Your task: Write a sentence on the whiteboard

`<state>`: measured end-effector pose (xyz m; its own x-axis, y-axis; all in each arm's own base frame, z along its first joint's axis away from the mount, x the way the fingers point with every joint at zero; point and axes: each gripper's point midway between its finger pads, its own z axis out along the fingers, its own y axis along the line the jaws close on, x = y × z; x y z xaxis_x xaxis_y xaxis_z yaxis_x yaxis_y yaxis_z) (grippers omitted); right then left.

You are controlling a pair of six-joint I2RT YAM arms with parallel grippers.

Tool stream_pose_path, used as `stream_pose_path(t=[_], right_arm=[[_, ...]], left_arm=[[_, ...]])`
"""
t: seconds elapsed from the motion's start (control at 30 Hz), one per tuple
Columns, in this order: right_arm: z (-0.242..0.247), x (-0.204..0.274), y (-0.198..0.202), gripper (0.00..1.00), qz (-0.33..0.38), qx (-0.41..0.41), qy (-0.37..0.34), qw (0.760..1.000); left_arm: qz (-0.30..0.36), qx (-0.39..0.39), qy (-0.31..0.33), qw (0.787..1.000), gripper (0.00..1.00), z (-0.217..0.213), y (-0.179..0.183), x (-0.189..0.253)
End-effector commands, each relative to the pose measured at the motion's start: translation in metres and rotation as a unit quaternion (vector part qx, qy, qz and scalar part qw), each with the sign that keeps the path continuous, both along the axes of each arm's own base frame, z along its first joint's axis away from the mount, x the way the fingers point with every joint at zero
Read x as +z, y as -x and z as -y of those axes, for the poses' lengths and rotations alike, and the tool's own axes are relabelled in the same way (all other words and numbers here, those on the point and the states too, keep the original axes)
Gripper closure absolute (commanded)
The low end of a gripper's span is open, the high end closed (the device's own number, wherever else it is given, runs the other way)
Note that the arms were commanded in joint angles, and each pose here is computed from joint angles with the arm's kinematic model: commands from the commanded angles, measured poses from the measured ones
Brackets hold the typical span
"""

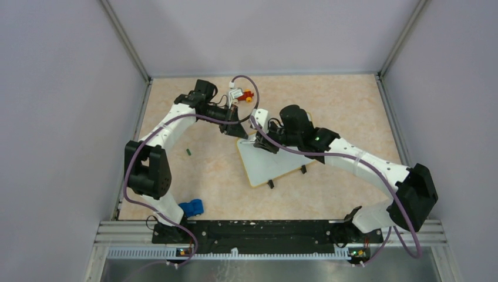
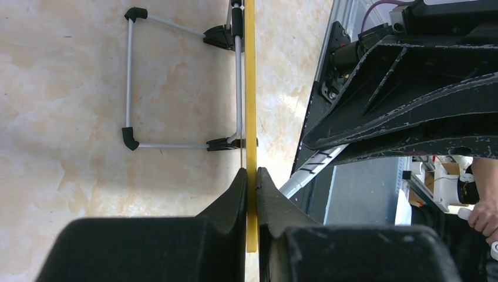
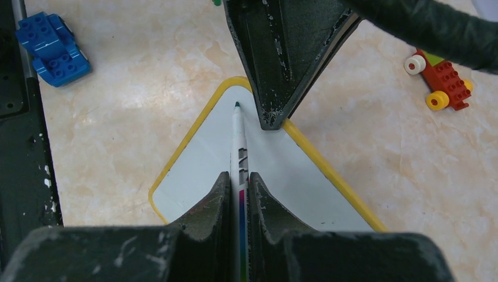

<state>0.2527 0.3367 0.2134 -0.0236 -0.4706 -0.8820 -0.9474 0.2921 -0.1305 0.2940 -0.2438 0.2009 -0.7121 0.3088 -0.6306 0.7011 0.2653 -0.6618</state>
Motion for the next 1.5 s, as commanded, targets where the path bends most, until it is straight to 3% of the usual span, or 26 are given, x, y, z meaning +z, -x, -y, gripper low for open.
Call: stream_pose_path(t=[0.0,0.6,1.47], right_arm=[[-0.003,0.003,0.001,1.00,0.009,0.005,0.000,1.000],[0.011,-0.018,0.014,1.00,-0.008,0.009,0.023,1.000],[0.007,0.025,-0.022,1.00,0.037,-0.046,-0.016,0.998]], left_arm=[[0.018,-0.008,0.013,1.000,1.00,0.003,-0.001,0.005],[0.016,-0.008,0.011,1.000,1.00,0.003,0.000,0.003],[0.015,-0.007,0.010,1.000,1.00,0.002,0.000,0.002]])
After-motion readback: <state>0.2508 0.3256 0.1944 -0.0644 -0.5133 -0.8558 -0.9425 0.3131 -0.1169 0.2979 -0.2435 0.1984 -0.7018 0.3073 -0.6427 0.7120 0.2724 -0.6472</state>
